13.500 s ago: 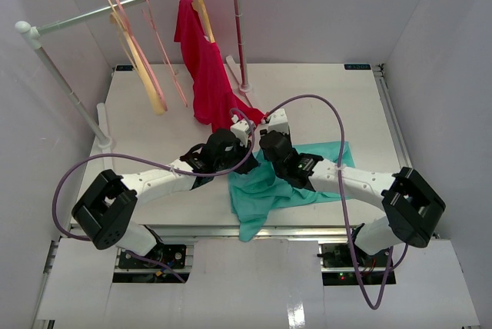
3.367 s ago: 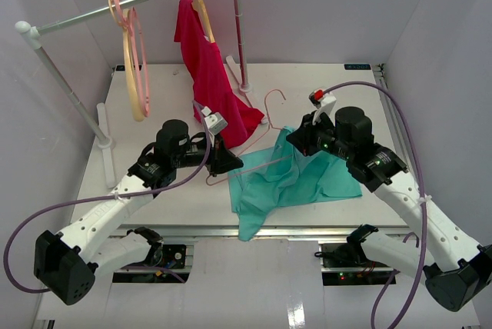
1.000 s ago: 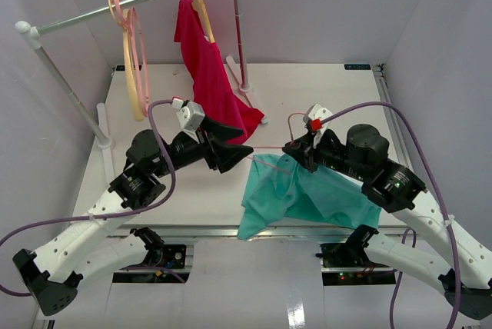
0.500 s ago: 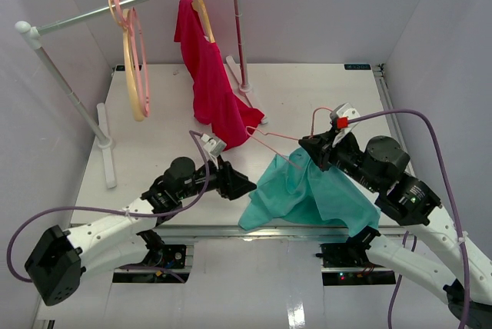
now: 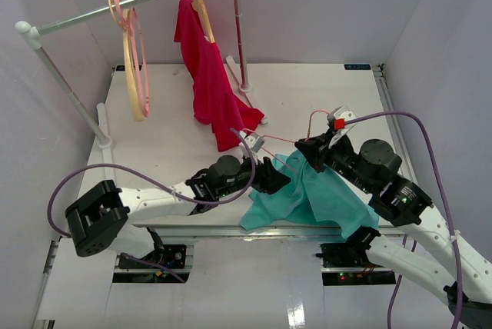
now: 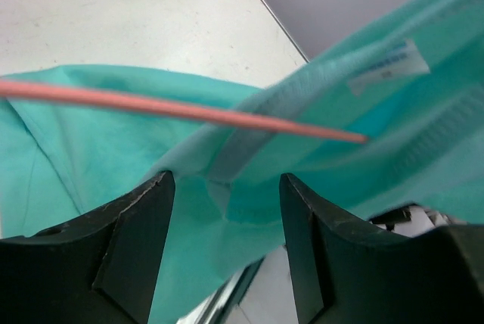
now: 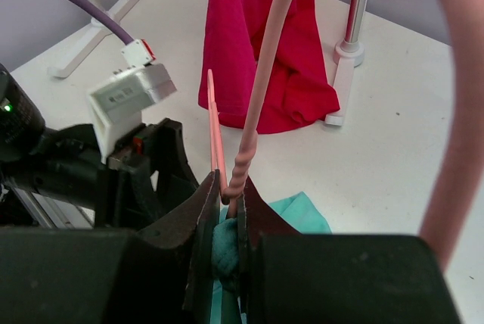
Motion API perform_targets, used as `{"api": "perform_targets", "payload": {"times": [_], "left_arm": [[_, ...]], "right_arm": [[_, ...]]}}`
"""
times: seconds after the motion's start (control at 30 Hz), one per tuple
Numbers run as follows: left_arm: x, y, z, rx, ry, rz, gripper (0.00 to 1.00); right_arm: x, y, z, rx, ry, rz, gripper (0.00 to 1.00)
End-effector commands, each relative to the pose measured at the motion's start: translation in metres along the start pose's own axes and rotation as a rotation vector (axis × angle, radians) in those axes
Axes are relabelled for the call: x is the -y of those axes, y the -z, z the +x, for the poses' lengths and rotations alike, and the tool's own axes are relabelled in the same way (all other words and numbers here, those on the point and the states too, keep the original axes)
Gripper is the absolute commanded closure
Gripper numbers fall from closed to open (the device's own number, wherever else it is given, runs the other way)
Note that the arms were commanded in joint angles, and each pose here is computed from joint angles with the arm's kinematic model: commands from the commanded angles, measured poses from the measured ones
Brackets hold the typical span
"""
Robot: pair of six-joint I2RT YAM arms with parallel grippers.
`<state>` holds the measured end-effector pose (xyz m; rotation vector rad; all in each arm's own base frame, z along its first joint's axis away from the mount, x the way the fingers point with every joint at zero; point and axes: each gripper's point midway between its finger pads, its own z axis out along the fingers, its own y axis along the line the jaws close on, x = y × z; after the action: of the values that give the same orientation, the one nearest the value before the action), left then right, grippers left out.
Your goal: Place the t-shirt on the hanger
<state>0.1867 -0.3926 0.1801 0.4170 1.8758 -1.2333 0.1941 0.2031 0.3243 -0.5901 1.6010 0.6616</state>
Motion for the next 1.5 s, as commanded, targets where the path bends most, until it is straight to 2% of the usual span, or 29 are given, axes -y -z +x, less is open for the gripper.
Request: {"api": "perform_targets", "payload": {"times": [0.0, 0.13, 0.23, 0.33, 0.37, 0.5, 0.7, 0.83, 0.97, 1.13, 1.3, 1.4, 1.47], "left_arm": [[0.007, -0.024, -0.019, 0.083, -0.012, -0.111, 0.33], [-0.015, -0.028, -0.012, 0.094, -0.003, -0.246, 0.41], [-0.029, -0.025, -0.012, 0.119, 0.005, -0.316, 0.63], [-0.040, -0.020, -0.009, 0.118, 0.003, -0.366, 0.95], [-0.044, -0.017, -0.008, 0.113, -0.001, -0.388, 1.00], [-0.054, 0.006, -0.013, 0.116, -0.012, -0.461, 1.00], [-0.049, 0.063, -0.070, 0.200, -0.013, -0.457, 1.00], [-0.063, 0.086, -0.105, 0.192, 0.027, -0.462, 1.00], [-0.061, 0.108, -0.141, 0.221, 0.000, -0.492, 1.00], [-0.072, 0.114, -0.156, 0.190, 0.000, -0.517, 1.00], [-0.077, 0.124, -0.173, 0.204, 0.001, -0.525, 1.00], [-0.071, 0.122, -0.176, 0.179, -0.025, -0.499, 1.00], [-0.060, 0.115, -0.171, 0.131, -0.052, -0.425, 1.00]], "right_arm": [[-0.004, 0.002, -0.029, 0.118, -0.026, -0.016, 0.92], [-0.004, 0.003, -0.027, 0.119, -0.021, -0.017, 0.92], [-0.003, 0.005, -0.027, 0.120, -0.016, -0.008, 0.92], [-0.002, 0.012, -0.028, 0.135, -0.016, -0.007, 0.92], [-0.001, 0.014, -0.028, 0.136, -0.016, -0.003, 0.92], [0.006, 0.019, -0.025, 0.122, -0.004, 0.039, 0.92], [0.009, 0.028, -0.016, 0.109, 0.064, 0.038, 0.92], [-0.006, 0.041, -0.022, 0.155, 0.117, -0.054, 0.92], [-0.003, 0.056, -0.032, 0.215, 0.140, -0.041, 0.92], [-0.015, 0.066, -0.044, 0.247, 0.173, -0.106, 0.92], [-0.013, 0.072, -0.041, 0.218, 0.204, -0.101, 0.92], [-0.008, 0.073, -0.037, 0.206, 0.201, -0.076, 0.92], [-0.003, 0.069, -0.032, 0.183, 0.201, -0.046, 0.92]]}}
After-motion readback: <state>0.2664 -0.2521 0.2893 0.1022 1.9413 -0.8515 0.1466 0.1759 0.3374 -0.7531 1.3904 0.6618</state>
